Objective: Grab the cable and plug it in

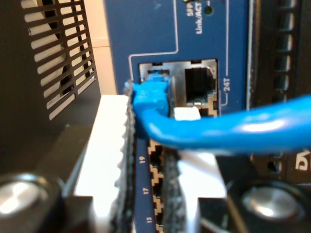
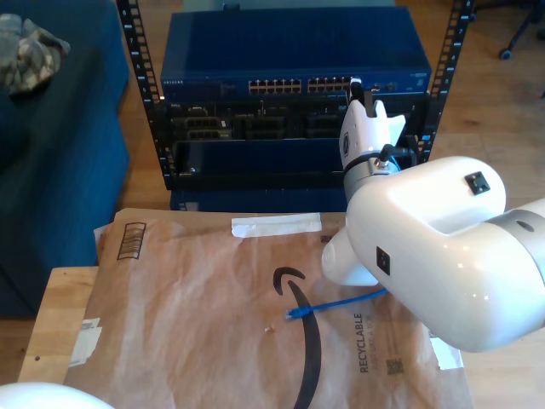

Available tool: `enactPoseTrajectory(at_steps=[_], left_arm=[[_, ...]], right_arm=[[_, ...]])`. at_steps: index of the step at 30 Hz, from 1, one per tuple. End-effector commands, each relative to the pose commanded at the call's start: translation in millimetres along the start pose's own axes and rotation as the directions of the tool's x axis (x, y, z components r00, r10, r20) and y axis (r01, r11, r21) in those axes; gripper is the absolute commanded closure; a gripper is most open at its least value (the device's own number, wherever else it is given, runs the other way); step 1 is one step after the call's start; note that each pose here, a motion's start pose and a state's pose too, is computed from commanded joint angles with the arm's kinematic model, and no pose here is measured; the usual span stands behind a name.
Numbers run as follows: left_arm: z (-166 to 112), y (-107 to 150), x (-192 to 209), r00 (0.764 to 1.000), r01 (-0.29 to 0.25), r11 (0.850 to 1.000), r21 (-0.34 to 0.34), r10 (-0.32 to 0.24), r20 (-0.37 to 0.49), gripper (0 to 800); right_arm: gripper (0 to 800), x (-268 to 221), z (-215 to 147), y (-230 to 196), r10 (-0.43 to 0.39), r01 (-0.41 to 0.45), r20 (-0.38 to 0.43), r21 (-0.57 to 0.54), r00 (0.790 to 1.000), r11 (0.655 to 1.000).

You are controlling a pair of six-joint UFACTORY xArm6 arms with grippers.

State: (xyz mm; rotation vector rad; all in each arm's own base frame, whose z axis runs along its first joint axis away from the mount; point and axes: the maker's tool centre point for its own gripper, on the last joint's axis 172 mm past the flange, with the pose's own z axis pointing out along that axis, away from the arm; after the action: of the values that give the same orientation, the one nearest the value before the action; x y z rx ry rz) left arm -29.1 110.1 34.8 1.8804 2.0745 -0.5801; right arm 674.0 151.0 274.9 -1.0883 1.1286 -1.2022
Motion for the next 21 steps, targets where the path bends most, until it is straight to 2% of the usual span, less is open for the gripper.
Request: enactPoseTrajectory(at_steps=[2,5,9,13,17,19,21], left_arm=[[0.0,0.0,0.0,1.000,0.000,1.000,0.000,0.000,0.000,0],[0.0,0.0,0.0,1.000,0.000,1.000,0.000,0.000,0.000,0],[0.0,0.0,0.0,1.000,0.000,1.000,0.000,0.000,0.000,0],[0.0,0.0,0.0,1.000,0.000,1.000,0.000,0.000,0.000,0],[0.0,0.0,0.0,1.000,0.000,1.000,0.000,0.000,0.000,0],[0.0,0.0,0.0,1.000,0.000,1.000,0.000,0.000,0.000,0],[0.0,0.0,0.0,1.000,0.000,1.000,0.000,0.000,0.000,0]], right_arm=[[443,-4.3,-2.3,1.7,-0.018,0.019,0.018,-0.005,1.000,1.000],[427,-0.7,-12.4,7.6,-0.028,0.028,0.018,-0.031,0.999,0.999],[407,-0.2,-26.8,-6.1,-0.029,0.030,0.025,-0.046,0.999,0.998],[406,3.4,-44.1,-11.8,-0.041,0.046,0.053,-0.112,0.998,0.993],[387,20.0,-62.8,-20.4,-0.068,0.084,0.090,-0.187,0.994,0.979],[346,33.3,-70.5,-21.9,-0.103,0.125,0.110,-0.227,0.989,0.966],[337,49.8,-76.5,-23.2,-0.138,0.164,0.113,-0.265,0.984,0.950]])
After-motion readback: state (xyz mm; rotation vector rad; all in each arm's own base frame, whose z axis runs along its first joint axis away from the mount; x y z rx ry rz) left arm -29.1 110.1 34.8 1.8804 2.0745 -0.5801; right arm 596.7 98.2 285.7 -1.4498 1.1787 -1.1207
